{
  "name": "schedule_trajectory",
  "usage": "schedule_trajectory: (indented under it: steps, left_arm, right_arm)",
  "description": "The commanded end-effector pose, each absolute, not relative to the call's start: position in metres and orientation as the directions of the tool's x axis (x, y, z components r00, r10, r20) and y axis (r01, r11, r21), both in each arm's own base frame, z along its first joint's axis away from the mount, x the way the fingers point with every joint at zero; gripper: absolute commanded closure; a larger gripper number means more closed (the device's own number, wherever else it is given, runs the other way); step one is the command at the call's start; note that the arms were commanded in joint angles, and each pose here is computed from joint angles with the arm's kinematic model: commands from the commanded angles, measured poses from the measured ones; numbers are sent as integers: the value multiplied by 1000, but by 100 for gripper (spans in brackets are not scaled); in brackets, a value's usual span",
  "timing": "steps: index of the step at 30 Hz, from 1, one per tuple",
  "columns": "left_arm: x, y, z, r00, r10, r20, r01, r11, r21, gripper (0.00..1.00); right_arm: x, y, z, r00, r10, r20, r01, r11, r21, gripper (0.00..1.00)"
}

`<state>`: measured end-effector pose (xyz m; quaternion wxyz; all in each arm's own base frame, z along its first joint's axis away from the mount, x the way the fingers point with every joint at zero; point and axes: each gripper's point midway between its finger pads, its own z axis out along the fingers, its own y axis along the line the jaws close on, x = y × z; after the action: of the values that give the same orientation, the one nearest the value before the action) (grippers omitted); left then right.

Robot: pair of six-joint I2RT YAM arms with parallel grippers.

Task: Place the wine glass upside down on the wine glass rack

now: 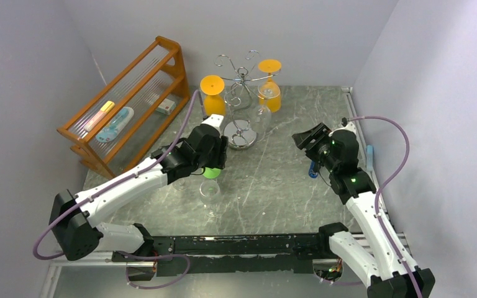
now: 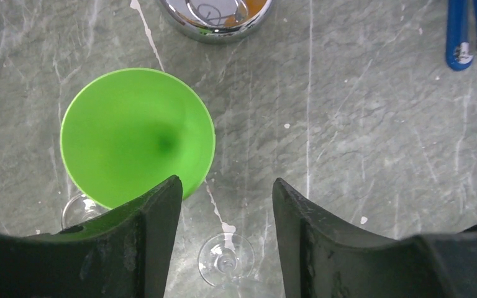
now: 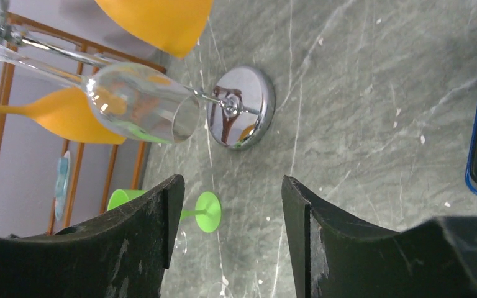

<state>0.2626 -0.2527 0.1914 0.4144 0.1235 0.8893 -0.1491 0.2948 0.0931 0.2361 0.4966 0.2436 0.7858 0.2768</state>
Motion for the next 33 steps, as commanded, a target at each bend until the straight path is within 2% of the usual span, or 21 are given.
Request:
schedule_trajectory:
  steps: [1,6,9,17,23,25,29,33]
  left_arm:
    - [276,-256,178,-612,112,-783,332,935,-126,43]
    - [279,-253,163,-604,125,-787,323,941,-99,48]
    - [278,-254,154,-609,149,-779,342,936,-88,55]
    - [267,-270,157,-610,189,-770,444,886,-134,95]
    - [255,-290,182,-575,195,-795,557,805,-205,95]
    - [251,-298,195,-552,151,-820,588,768,-254,95]
    - [239,-321,222,-478,60,-876,682,654,-328,95]
    - [241,-332,233,-439,-20,-898,680,647,-347,95]
  right_arm:
    - [291,101,229,-416,673,-612,93,701,707,38]
    - [286,102,221,-427,686,-590,103,685,721,39]
    - [282,105,217,-441,690,-574,104,675,730,40]
    - [275,112,209,-467,711,-526,105,635,765,40]
    - [267,126,185,-505,770,-390,135,517,845,40]
    - [263,135,176,-527,794,-303,160,443,882,40]
    - [256,144,160,-510,858,-59,297,240,924,41]
    - [254,151,163,-509,859,58,336,137,932,40]
